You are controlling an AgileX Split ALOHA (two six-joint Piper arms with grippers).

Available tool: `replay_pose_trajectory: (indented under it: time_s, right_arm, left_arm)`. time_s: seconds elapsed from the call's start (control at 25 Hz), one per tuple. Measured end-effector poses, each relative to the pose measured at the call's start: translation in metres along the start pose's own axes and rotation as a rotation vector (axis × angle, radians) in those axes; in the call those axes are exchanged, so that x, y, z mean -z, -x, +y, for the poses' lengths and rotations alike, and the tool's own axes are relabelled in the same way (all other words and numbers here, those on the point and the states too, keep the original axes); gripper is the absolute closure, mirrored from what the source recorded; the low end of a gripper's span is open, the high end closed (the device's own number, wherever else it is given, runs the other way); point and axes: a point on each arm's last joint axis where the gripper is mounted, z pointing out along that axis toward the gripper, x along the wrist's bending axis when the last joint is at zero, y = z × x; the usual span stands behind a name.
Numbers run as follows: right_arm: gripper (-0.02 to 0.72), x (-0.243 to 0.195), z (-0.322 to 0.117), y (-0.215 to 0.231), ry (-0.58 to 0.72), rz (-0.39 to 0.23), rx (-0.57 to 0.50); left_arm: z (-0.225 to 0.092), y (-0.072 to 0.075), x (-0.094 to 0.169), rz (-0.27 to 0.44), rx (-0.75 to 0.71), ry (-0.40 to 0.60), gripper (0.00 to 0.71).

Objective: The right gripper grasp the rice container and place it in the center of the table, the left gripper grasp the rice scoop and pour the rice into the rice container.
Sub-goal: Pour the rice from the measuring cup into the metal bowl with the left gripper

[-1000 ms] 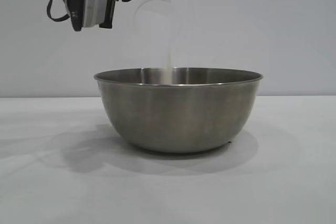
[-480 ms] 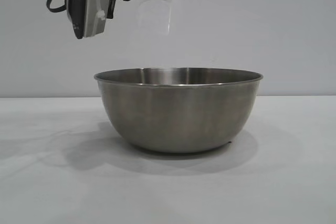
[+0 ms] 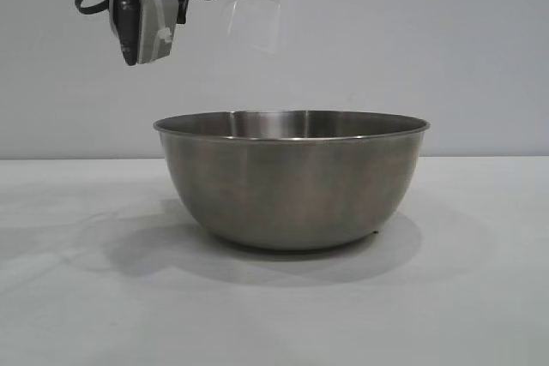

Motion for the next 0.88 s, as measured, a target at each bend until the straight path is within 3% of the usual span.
replay_pose_trajectory:
  time_s: [0.24, 0.4, 0.6, 0.88]
  right_arm:
    - [0.204, 0.0, 0.0, 0.0, 0.0, 0.0, 0.0]
    - [0.204, 0.0, 0.0, 0.0, 0.0, 0.0, 0.0]
    - [0.204, 0.0, 0.0, 0.0, 0.0, 0.0, 0.0]
    - [0.204, 0.0, 0.0, 0.0, 0.0, 0.0, 0.0]
  left_arm:
    - [-0.001, 0.001, 0.0, -0.003, 0.364, -0.015, 0.71]
    - [-0.009, 0.004, 0.0, -0.007, 0.698, -0.118, 0.71]
    - [-0.03, 0.015, 0.007, 0.051, 1.184, -0.4, 0.71]
    - [-0.051, 0.033, 0.024, 0.284, 1.718, -0.797, 0.71]
